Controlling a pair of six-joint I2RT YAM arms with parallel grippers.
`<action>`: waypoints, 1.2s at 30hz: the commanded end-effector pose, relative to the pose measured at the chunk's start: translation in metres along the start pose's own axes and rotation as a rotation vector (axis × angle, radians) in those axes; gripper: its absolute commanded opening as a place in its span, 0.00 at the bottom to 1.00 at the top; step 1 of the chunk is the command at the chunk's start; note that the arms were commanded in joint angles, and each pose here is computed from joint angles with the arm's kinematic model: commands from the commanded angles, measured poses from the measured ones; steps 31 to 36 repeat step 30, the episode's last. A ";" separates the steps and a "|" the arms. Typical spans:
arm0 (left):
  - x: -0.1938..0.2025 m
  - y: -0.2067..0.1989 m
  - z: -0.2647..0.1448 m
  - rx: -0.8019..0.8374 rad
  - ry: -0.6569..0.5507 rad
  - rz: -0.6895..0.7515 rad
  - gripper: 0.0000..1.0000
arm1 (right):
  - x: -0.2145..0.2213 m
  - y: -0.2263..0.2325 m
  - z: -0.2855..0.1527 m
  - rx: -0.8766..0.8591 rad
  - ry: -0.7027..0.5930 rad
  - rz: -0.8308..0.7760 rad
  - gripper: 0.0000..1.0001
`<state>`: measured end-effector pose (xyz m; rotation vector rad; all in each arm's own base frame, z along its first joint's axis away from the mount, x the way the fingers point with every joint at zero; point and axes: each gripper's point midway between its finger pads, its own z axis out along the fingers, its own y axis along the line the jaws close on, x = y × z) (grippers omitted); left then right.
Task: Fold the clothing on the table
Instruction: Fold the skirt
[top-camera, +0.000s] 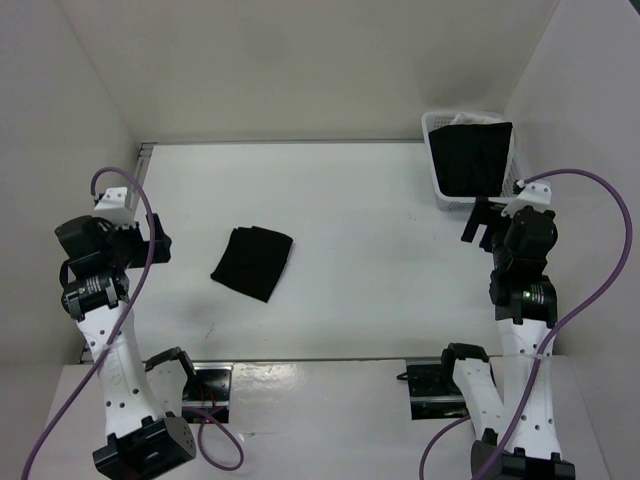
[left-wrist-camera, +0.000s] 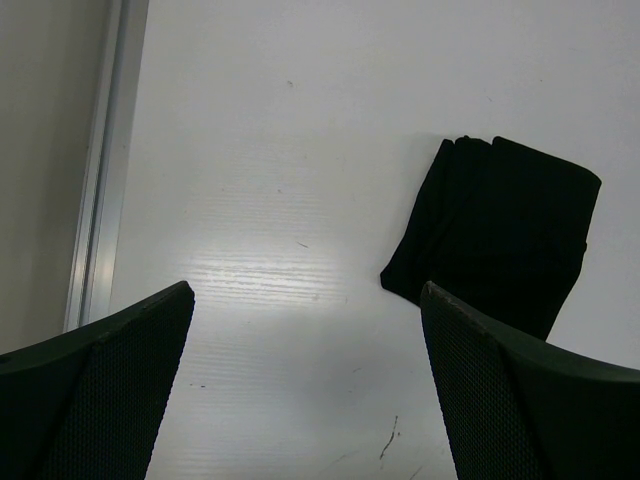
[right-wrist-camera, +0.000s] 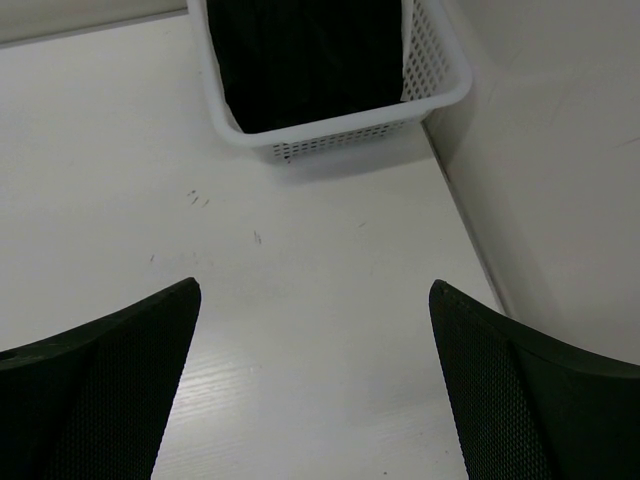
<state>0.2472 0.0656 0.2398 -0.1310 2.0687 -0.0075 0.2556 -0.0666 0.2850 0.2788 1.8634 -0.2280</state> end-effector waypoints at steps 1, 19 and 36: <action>-0.006 -0.002 0.000 0.017 -0.023 0.014 1.00 | -0.001 0.002 -0.002 -0.019 -0.006 -0.009 0.99; -0.006 -0.002 0.000 0.017 -0.023 0.014 1.00 | 0.005 0.007 0.001 -0.048 0.013 -0.030 0.99; -0.006 -0.004 0.000 0.026 -0.025 0.015 1.00 | 0.013 0.012 0.007 -0.076 0.063 -0.044 0.99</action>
